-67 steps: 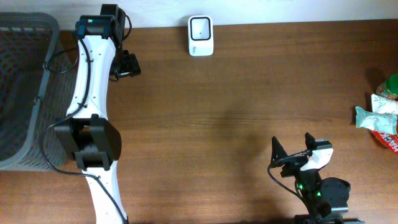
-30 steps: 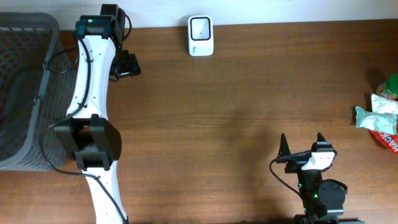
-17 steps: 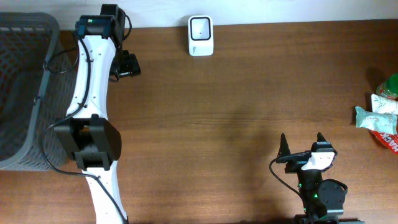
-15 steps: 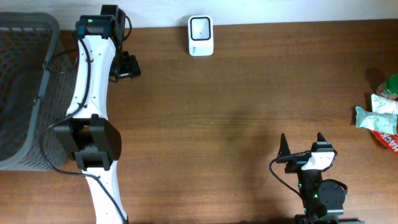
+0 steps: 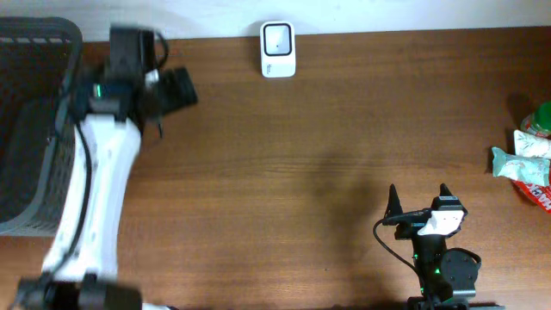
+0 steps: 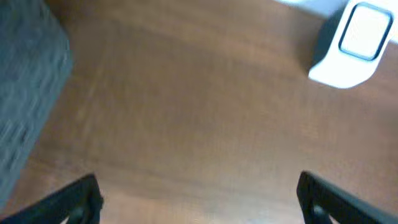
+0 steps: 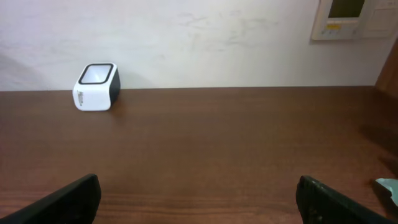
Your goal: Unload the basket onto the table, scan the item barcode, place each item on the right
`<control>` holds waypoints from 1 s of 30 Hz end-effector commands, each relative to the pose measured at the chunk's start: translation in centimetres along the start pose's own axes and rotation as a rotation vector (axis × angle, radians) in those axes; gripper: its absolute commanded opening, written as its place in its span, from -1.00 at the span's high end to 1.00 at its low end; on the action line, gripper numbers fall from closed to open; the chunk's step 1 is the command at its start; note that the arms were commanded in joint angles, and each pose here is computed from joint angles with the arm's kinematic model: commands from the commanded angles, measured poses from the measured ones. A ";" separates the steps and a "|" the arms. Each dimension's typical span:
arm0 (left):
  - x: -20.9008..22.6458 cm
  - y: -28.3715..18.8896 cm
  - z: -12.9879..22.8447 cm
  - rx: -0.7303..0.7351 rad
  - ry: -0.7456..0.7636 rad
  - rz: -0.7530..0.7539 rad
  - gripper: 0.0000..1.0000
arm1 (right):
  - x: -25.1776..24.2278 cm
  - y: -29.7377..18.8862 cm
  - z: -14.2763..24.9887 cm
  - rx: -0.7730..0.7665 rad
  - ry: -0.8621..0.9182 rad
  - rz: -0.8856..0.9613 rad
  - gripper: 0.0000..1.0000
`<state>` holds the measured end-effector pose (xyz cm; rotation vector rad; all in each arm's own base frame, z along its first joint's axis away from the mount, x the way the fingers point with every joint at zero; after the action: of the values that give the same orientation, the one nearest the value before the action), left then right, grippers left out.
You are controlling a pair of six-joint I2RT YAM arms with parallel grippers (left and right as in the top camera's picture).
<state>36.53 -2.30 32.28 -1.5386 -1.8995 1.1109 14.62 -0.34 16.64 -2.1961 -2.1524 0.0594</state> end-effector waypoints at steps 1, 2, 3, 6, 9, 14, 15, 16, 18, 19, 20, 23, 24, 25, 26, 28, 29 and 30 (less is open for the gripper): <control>1.7 -1.4 5.2 -0.096 0.113 0.097 -0.98 | -0.2 0.0 0.3 0.005 -0.006 0.019 -0.97; 1.9 -1.5 6.3 -0.131 0.148 0.129 -0.98 | -0.2 0.0 0.3 0.005 -0.006 0.019 -0.97; 2.4 -1.7 8.0 -0.189 0.186 0.169 -0.98 | -0.2 0.0 0.3 0.005 -0.006 0.019 -0.97; 4.8 -2.2 13.6 -0.375 0.199 0.206 -0.98 | -0.2 0.0 0.3 0.005 -0.006 0.019 -0.97; 7.0 -2.1 18.9 -0.496 0.188 0.218 -0.98 | -0.2 0.0 0.3 0.005 -0.006 0.019 -0.97; 8.6 -0.6 23.1 -0.586 0.176 0.233 -0.98 | -0.2 0.0 0.3 0.005 -0.006 0.019 -0.97; 8.9 -0.2 23.4 -0.610 0.167 0.231 -0.98 | -0.2 0.0 0.3 0.005 -0.006 0.019 -0.97; 9.4 0.3 23.9 -0.631 0.156 0.219 -0.98 | -0.2 0.0 0.3 0.005 -0.006 0.019 -0.97; 10.0 1.0 24.4 -0.667 0.137 0.203 -0.98 | -0.2 0.0 0.3 0.005 -0.006 0.019 -0.97; 10.2 1.2 24.6 -0.686 0.130 0.198 -0.98 | -0.2 0.0 0.3 0.005 -0.006 0.019 -0.97; 10.5 1.4 24.9 -0.704 0.120 0.190 -0.98 | -0.2 0.0 0.3 0.005 -0.006 0.019 -0.97; 11.3 1.6 25.2 -0.730 0.096 0.159 -0.98 | -0.2 0.0 0.3 0.005 -0.006 0.019 -0.97; 11.4 1.5 25.2 -0.739 0.092 0.154 -0.98 | -0.2 0.0 0.3 0.005 -0.006 0.019 -0.97; 11.6 1.4 25.1 -0.749 0.085 0.145 -0.98 | -0.2 0.0 0.3 0.005 -0.006 0.019 -0.97; 11.6 1.4 25.1 -0.754 0.099 0.135 -0.98 | -0.2 0.0 0.3 0.005 -0.006 0.019 -0.97; 11.4 0.9 25.0 -0.794 0.194 0.133 -0.98 | -0.2 0.0 0.3 0.005 -0.006 0.019 -0.97; 11.4 0.7 25.0 -0.810 0.205 0.130 -0.98 | -0.2 0.0 0.3 0.005 -0.006 0.019 -0.97; 11.4 0.4 24.9 -0.828 0.207 0.131 -0.98 | -0.2 0.0 0.3 0.005 -0.006 0.019 -0.97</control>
<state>14.91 1.09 15.75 -2.0999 -2.2921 0.2760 14.62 -0.39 16.65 -2.2037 -2.1450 0.0597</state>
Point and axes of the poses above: each gripper's point midway between its finger pads, its own y axis out along the fingers, its own x axis along the line the jaws close on, z = x × y, the point moved 10 cm from there along -y, back along the fingers
